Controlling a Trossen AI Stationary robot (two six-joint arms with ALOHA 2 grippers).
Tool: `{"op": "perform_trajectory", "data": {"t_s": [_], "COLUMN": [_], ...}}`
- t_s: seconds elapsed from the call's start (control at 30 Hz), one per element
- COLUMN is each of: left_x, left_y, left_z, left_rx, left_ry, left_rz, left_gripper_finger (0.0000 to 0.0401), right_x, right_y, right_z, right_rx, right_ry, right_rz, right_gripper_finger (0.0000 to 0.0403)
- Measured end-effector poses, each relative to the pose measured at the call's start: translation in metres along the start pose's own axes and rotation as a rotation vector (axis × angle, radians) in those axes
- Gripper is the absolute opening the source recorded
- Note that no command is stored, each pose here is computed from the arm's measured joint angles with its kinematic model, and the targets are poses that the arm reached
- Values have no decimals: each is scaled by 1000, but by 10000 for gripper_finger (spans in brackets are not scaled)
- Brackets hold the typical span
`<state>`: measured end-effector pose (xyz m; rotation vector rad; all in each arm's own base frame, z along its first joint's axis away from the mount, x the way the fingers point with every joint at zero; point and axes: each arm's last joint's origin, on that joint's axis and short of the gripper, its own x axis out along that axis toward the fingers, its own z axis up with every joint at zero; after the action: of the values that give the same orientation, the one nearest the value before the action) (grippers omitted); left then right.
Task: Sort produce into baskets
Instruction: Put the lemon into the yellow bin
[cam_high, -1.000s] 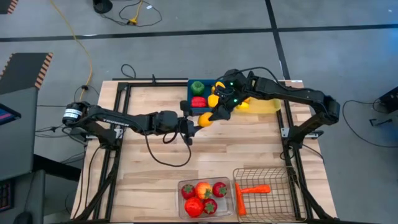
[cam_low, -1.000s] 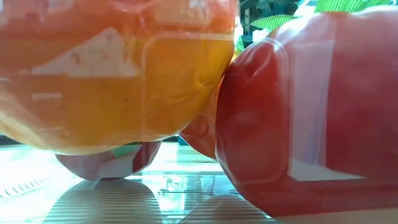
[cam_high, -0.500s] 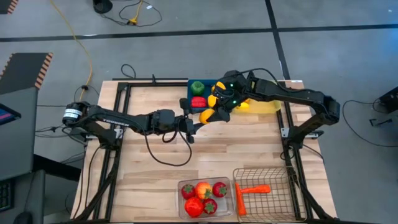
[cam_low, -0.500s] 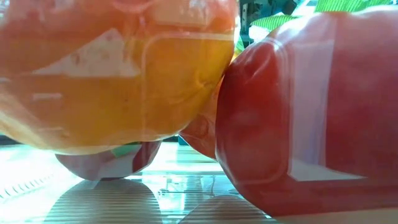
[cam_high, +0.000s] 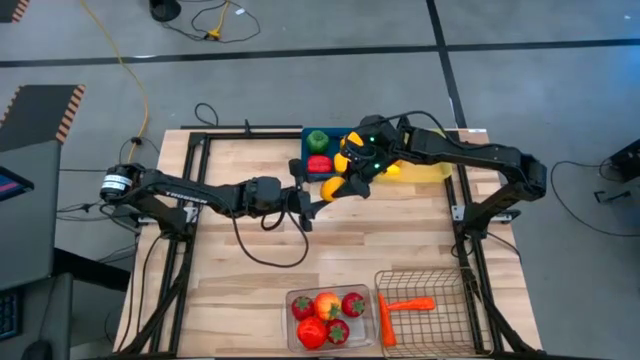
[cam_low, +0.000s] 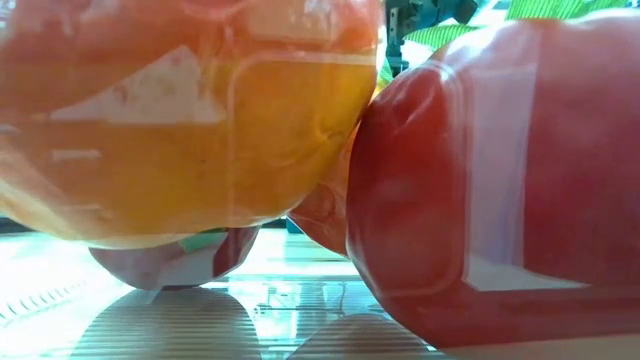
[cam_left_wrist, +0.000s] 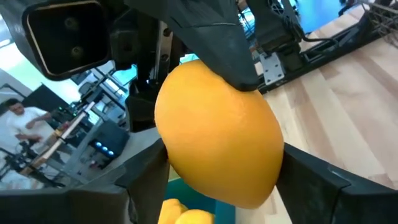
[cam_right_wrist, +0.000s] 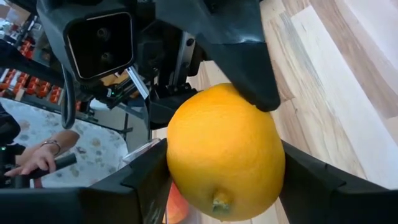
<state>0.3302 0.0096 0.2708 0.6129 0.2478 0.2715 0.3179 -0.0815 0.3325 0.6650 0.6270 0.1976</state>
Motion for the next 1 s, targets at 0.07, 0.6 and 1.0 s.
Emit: {"op": "perform_trajectory", "data": {"t_s": [0.07, 0.6, 1.0], "left_x": [0, 0, -1], "left_y": [0, 5, 5], "left_z": [0, -3, -5], "left_rx": [-21, -67, -98], "left_ry": [0, 104, 129], "left_rz": [0, 162, 193], "left_gripper_finger": [260, 293, 293], "right_x": [0, -11, -55], "right_y": [0, -16, -73], "right_z": [0, 7, 10], "right_rx": [-2, 13, -15], "right_ry": [-2, -50, -87], "right_rz": [2, -64, -486], "right_gripper_finger": [270, 269, 269]}}
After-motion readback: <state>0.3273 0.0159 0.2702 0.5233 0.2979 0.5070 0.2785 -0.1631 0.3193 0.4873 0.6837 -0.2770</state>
